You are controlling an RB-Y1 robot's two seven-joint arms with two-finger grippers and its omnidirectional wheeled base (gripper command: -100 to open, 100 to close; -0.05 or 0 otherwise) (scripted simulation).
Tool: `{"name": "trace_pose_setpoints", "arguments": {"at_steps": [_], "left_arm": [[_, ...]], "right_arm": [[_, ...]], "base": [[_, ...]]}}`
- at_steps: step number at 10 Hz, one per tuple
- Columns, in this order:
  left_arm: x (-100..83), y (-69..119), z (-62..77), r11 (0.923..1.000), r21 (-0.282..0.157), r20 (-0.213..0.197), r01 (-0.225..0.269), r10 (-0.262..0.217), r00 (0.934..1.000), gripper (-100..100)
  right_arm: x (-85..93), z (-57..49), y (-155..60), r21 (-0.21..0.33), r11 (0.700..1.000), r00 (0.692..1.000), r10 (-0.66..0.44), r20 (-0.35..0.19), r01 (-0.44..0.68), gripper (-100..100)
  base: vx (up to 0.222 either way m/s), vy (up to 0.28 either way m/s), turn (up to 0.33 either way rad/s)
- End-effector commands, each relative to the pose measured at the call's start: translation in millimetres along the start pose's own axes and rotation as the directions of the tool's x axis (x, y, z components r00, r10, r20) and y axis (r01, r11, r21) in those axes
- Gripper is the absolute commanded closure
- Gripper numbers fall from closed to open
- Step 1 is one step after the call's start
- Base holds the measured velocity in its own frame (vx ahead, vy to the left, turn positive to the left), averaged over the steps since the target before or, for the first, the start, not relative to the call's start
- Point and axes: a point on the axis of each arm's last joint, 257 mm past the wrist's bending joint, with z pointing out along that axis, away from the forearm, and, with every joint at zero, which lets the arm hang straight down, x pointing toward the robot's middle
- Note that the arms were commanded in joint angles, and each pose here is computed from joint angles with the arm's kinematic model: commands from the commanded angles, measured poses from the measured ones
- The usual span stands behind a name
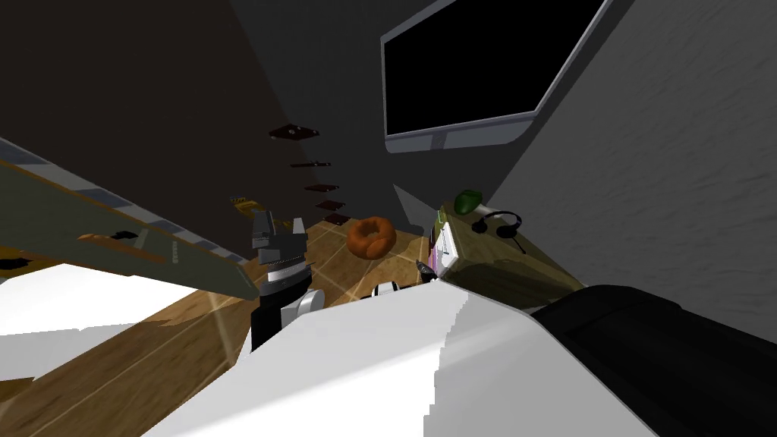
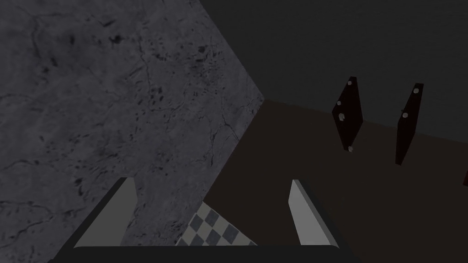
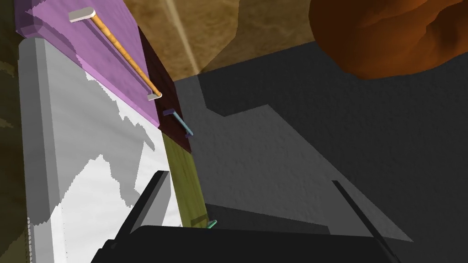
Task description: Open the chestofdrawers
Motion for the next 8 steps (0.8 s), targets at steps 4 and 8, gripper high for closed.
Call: {"name": "trace_pose_setpoints", "arguments": {"at_steps": [4, 8], "left_arm": [[0.0, 0.0, 0.0, 1.0000, 0.000, 0.000, 0.000, 0.000, 1.0000, 0], [0.0, 0.0, 0.0, 1.0000, 0.000, 0.000, 0.000, 0.000, 1.0000, 0]], "right_arm": [[28.5, 3.5, -55.8, 0.178, 0.972, 0.988, -0.149, -0.049, 0.155, -100], [40.6, -0.7, -97.4, 0.308, 0.905, 0.956, -0.280, -0.089, 0.294, -100]], "base": [[0.021, -0.024, 0.168], [0.015, -0.036, 0.177]]}}
